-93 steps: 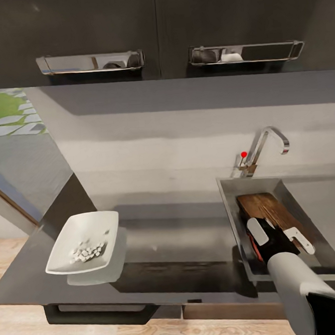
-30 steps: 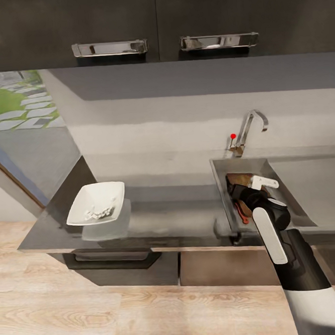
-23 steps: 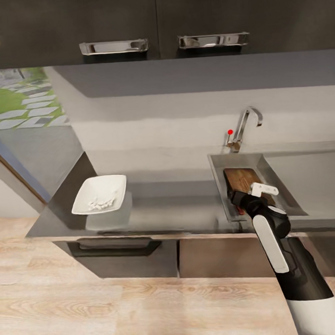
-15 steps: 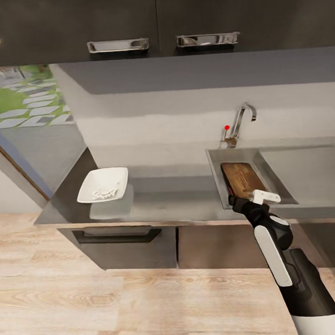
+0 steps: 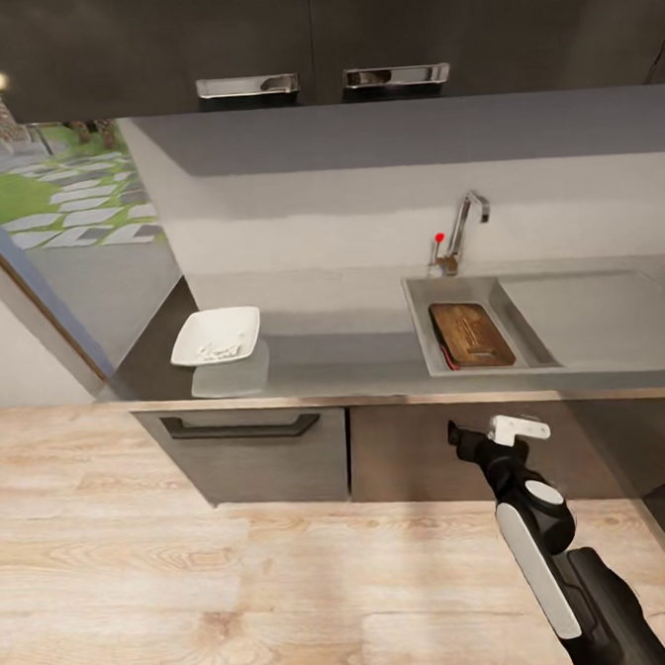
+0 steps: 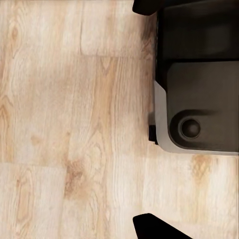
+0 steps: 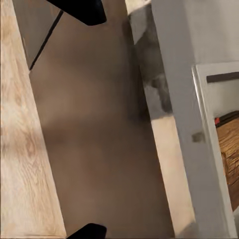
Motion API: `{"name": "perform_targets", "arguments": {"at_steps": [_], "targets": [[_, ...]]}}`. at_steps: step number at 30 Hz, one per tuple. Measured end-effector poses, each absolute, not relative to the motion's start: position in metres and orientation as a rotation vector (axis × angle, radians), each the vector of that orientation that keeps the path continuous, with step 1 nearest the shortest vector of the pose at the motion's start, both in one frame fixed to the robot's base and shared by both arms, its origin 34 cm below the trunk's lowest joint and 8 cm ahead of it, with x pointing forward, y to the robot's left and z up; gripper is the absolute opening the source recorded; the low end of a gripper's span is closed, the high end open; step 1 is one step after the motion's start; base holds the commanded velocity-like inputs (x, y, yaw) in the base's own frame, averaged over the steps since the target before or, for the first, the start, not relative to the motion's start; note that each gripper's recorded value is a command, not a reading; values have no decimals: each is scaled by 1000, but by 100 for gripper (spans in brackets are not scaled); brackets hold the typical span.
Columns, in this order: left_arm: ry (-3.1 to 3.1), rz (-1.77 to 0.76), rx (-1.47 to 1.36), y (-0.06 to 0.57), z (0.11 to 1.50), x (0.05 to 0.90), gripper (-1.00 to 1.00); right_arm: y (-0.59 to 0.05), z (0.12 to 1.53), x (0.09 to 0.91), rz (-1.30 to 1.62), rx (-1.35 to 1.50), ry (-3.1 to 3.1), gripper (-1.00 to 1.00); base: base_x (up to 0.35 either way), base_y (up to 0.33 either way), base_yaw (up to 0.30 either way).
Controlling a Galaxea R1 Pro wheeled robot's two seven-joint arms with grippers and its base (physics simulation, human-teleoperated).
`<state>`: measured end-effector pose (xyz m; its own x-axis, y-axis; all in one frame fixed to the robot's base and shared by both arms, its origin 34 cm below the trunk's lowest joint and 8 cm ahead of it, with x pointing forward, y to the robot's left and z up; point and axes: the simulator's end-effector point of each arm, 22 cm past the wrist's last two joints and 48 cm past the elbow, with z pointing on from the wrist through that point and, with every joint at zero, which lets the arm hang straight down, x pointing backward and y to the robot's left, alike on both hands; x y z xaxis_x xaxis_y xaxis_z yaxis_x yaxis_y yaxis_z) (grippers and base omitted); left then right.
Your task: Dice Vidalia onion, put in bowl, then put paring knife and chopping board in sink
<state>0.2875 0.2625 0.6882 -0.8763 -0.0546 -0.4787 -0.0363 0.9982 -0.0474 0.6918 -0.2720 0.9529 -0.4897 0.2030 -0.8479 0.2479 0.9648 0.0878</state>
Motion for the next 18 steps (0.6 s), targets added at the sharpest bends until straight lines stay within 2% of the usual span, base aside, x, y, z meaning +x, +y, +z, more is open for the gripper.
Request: {"name": "perform_targets", "arguments": {"at_steps": [7, 14, 18], "targets": [[2637, -49, -65, 263, 689, 288, 100, -245, 907, 644, -46, 260, 2167, 100, -21, 0, 0], [2636, -42, -64, 266, 689, 289, 100, -200, 796, 575, -48, 133, 2276, 100, 0, 0, 0], [2636, -42, -63, 266, 689, 289, 100, -196, 738, 527, -54, 42, 2352, 100, 0, 0, 0]]}}
